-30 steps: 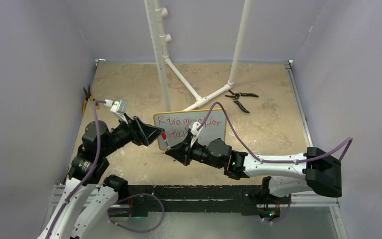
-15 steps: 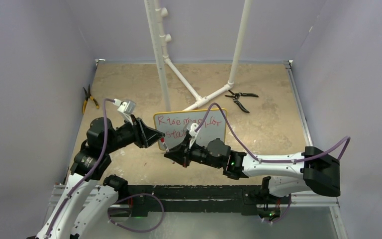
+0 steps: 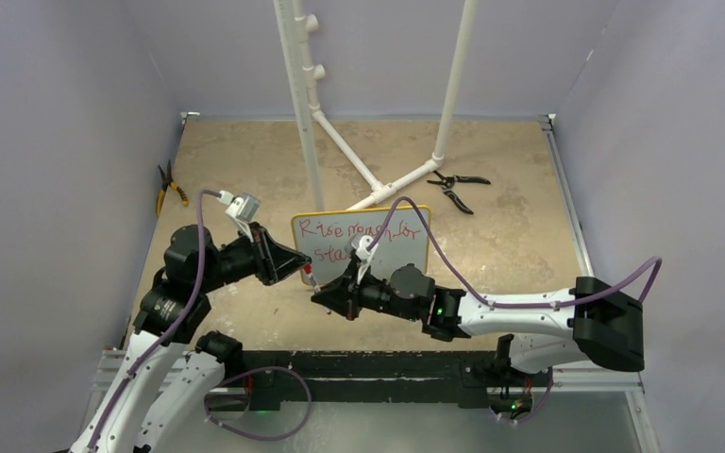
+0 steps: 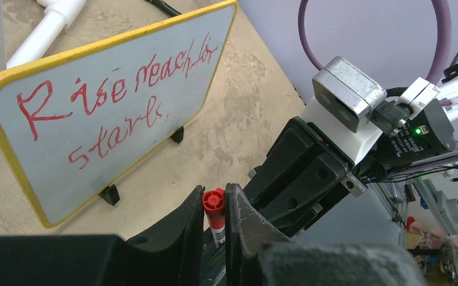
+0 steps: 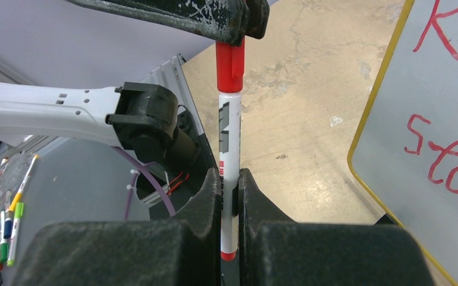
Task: Write a sentence on the whiteboard
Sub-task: Close the whiteboard marker at the center of the board.
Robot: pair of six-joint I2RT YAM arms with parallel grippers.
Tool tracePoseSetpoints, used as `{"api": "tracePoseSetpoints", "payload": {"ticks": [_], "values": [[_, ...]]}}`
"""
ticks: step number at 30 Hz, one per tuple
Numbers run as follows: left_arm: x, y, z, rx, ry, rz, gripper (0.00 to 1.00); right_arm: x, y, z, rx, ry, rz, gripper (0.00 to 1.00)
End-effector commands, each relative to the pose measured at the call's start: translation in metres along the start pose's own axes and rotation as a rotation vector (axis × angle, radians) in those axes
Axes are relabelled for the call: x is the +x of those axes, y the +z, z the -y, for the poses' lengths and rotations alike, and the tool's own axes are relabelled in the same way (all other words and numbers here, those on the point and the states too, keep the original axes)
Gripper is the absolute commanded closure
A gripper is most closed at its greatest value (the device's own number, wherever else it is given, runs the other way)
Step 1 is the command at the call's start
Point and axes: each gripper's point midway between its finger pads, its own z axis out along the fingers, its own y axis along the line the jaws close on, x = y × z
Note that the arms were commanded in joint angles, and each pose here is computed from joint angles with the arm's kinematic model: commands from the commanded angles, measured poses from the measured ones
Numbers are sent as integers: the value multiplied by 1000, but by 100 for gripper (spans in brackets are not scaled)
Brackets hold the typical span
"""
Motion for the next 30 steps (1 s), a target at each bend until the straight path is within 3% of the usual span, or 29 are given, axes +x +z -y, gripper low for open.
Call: {"api": "tracePoseSetpoints", "payload": {"ticks": [1, 10, 20, 30], "values": [[26, -2, -1, 33, -8, -100, 100, -30, 4, -11, -24, 41, 99, 100], [54, -5, -9, 31, -42, -199, 100, -28, -2, -7, -5, 121, 114, 100], [78, -7, -16, 38, -65, -287, 100, -52, -3, 1, 43, 169, 235, 100], [100, -4, -24, 41, -96, -394, 100, -26, 6, 4, 44, 219, 138, 100]]}}
